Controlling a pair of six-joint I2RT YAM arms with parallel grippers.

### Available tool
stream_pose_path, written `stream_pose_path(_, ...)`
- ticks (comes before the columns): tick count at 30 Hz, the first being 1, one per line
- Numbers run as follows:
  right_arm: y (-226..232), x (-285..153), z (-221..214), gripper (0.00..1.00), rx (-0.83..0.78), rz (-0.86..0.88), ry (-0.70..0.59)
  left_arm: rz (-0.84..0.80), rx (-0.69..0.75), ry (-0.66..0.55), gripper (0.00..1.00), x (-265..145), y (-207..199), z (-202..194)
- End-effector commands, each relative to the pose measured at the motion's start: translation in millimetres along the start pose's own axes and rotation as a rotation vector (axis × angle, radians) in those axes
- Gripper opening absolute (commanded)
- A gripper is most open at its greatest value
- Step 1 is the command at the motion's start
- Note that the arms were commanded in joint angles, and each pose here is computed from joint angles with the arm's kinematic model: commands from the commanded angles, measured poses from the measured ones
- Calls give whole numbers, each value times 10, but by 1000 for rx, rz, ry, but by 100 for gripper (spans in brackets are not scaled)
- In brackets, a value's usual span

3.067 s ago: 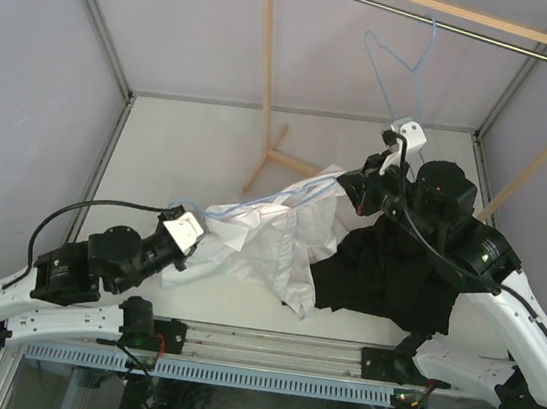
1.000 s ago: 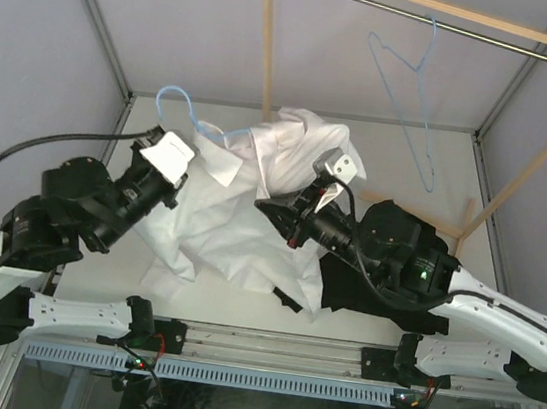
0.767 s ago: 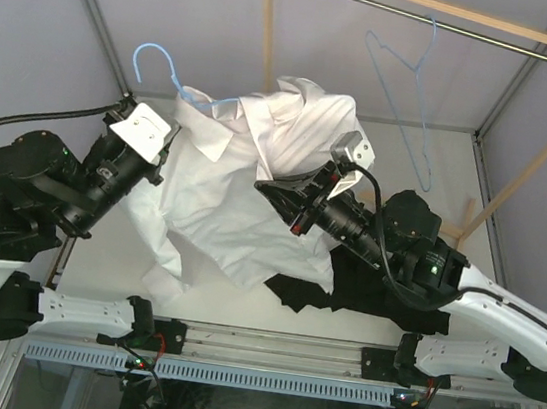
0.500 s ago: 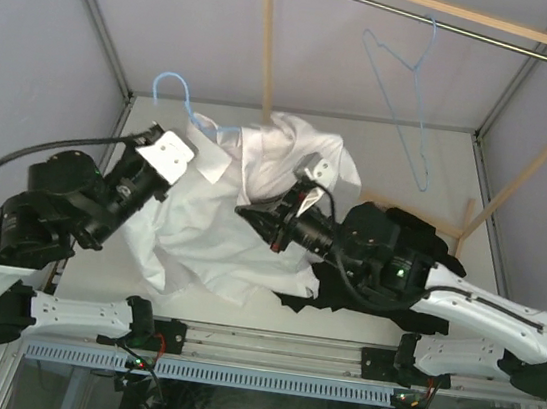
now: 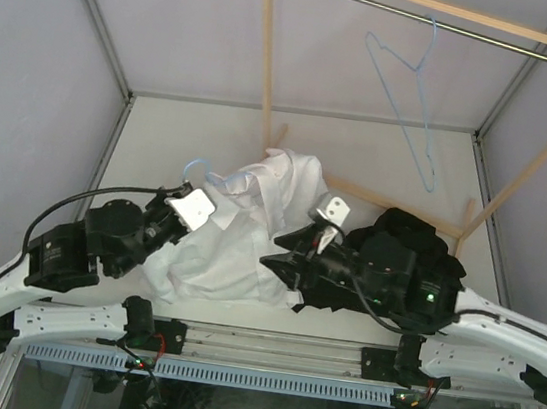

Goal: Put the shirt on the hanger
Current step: Hang the shirt on the hanger.

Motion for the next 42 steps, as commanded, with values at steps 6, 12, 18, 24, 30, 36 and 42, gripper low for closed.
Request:
stream_pose_path(6,-178,-601,311,51,-123,-39,-46,-239,-21,-128,0,-60,-188,-254)
stream_pose_path(12,-194,-508,578,49,-148,3,-60,-420,63,-145,0,-38,-351,-338)
stream_pose_path(18,-119,-229,709,50,-209,183,-86,-489,90,-144,0,1,-424,-306)
stream_pose_path(24,-82,-21,770,54,-216,294,-148,-529,96,-152,0,-17,-436,-260)
stream_pose_path(30,-84,167,763,49,-238,306,-182,-557,89,-164,0,-21,-458,-233)
stream_pose_path(36,-95,332,690,45,-243,300,-190,-577,80,-165,0,-5,-489,-213)
stream_pose_path(42,-103,502,568,34,-243,309,-144,-574,61,-180,0,-11,-483,-179)
Point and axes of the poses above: each gripper's point midway between its finger pads, its own x axis out along the fingers, its own y axis along the line the jaws close on, z = x × y, the point moved 10 cm from there along -x, back along the fingers, and after that the axes turned 10 degrees about -x, right-handed, at the moved point
